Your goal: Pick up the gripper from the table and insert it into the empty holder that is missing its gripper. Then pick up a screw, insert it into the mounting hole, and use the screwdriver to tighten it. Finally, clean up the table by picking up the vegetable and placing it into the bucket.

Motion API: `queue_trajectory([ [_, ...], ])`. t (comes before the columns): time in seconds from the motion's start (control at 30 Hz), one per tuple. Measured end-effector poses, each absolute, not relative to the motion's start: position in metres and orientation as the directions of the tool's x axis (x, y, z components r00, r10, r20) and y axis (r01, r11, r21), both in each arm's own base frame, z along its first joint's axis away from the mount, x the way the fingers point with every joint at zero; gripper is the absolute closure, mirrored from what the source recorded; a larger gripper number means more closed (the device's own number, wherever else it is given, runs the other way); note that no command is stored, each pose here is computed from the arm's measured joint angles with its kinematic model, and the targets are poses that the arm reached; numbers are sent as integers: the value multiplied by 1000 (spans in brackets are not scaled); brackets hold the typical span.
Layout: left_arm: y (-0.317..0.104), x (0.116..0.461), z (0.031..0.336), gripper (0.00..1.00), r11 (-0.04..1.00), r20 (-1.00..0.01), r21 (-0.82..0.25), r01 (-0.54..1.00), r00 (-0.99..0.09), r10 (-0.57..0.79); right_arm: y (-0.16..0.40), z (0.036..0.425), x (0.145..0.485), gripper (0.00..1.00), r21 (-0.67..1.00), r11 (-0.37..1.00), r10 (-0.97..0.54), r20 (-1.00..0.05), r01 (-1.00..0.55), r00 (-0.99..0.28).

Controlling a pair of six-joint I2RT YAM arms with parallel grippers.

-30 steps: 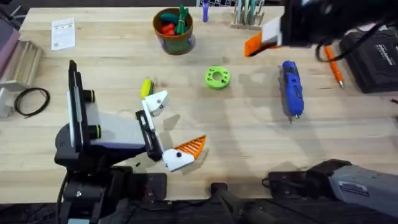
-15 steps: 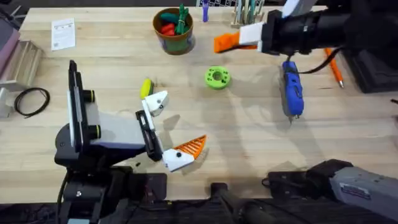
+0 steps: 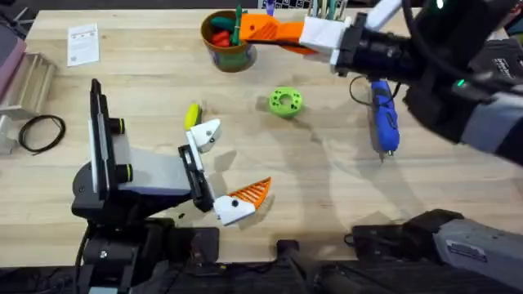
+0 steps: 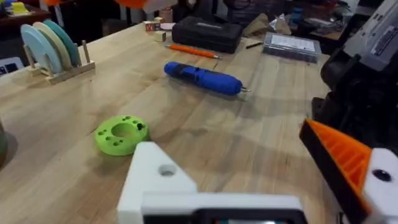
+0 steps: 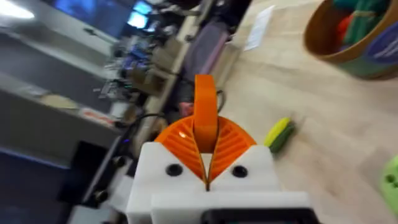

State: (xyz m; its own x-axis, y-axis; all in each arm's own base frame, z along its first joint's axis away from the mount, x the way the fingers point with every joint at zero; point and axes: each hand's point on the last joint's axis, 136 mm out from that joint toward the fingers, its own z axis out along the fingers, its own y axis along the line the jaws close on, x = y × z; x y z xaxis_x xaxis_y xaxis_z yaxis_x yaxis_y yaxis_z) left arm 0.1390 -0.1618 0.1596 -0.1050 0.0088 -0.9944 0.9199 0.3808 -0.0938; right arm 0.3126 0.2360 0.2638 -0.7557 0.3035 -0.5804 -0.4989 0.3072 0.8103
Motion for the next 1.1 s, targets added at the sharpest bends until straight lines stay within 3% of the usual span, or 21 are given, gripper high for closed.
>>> queue_trajectory([
  [0.17, -162, 139, 160, 15, 381, -994, -94, 920, -105, 9, 232, 250, 290, 993, 907, 157, 316, -420, -390, -851],
  [0.3, -162, 139, 160, 15, 381, -994, -94, 920, -105, 9, 235, 228, 267, 993, 964, 109, 235, -262, -243, -936],
  [0.57, -162, 139, 160, 15, 381, -994, -94, 920, -105, 9, 239, 212, 231, 993, 992, 81, 45, -102, -98, -994],
  [1.1, -162, 139, 160, 15, 381, -994, -94, 920, -105, 9, 250, 202, 212, 993, 985, 11, -139, -167, -170, -976],
])
